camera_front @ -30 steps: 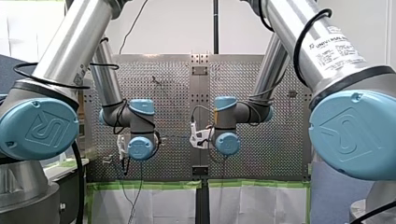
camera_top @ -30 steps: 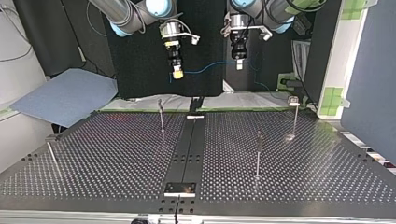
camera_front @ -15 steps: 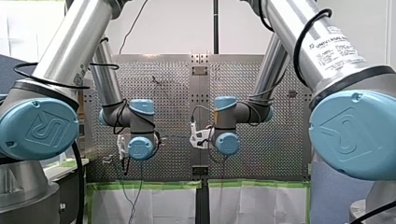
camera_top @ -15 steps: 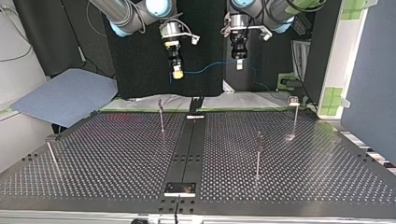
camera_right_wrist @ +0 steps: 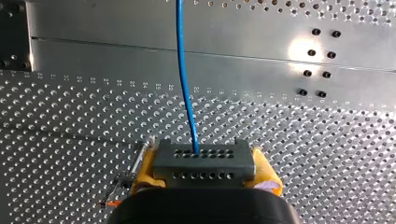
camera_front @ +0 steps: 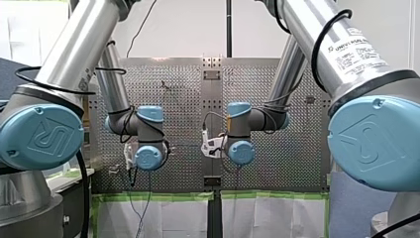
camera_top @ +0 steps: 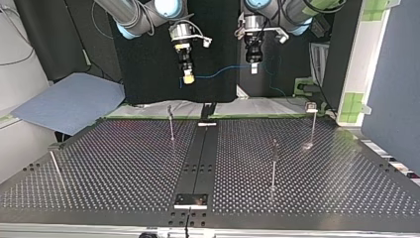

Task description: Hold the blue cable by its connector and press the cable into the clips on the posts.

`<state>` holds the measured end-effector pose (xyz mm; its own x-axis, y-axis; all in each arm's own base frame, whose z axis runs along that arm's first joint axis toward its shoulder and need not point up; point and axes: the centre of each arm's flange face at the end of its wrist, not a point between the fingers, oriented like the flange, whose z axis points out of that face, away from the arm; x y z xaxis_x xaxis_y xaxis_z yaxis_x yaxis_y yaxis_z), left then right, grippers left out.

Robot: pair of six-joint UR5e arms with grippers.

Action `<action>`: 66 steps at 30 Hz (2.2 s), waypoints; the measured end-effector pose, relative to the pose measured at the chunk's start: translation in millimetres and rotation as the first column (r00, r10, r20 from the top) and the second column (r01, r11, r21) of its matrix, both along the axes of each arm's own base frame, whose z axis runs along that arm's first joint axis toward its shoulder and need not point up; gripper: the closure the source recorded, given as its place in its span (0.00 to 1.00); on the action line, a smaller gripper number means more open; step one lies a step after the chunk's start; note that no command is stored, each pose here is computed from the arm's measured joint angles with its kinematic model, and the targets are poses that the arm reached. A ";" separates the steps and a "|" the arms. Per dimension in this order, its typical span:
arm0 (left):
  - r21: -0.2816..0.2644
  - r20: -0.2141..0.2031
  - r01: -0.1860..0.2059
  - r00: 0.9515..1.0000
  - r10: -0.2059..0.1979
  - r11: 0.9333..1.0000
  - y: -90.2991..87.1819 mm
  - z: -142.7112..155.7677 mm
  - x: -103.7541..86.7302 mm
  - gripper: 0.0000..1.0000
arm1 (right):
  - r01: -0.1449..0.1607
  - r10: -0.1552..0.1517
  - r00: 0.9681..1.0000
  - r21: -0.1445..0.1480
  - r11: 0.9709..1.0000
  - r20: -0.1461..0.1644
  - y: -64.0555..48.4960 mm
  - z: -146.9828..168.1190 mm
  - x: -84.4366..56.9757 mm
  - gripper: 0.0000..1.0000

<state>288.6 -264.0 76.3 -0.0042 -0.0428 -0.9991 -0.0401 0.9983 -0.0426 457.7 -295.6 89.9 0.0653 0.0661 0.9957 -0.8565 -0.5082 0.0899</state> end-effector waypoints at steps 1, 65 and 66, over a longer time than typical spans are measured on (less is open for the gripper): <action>0.006 -0.006 -0.004 1.000 0.004 1.000 1.5 -1.9 0.6 0.98 | 0.000 0.000 1.000 0.000 1.000 0.000 0.0 0.1 0.0 1.00; 0.180 -0.125 -0.065 0.988 0.088 0.982 28.9 -7.3 3.6 0.98 | -0.040 0.037 0.998 0.081 0.996 0.042 -9.3 66.9 9.3 1.00; 0.182 -0.121 -0.070 0.988 0.093 0.981 29.1 -3.0 5.4 0.98 | -0.048 0.045 0.998 0.074 0.996 0.051 -10.1 72.8 10.8 1.00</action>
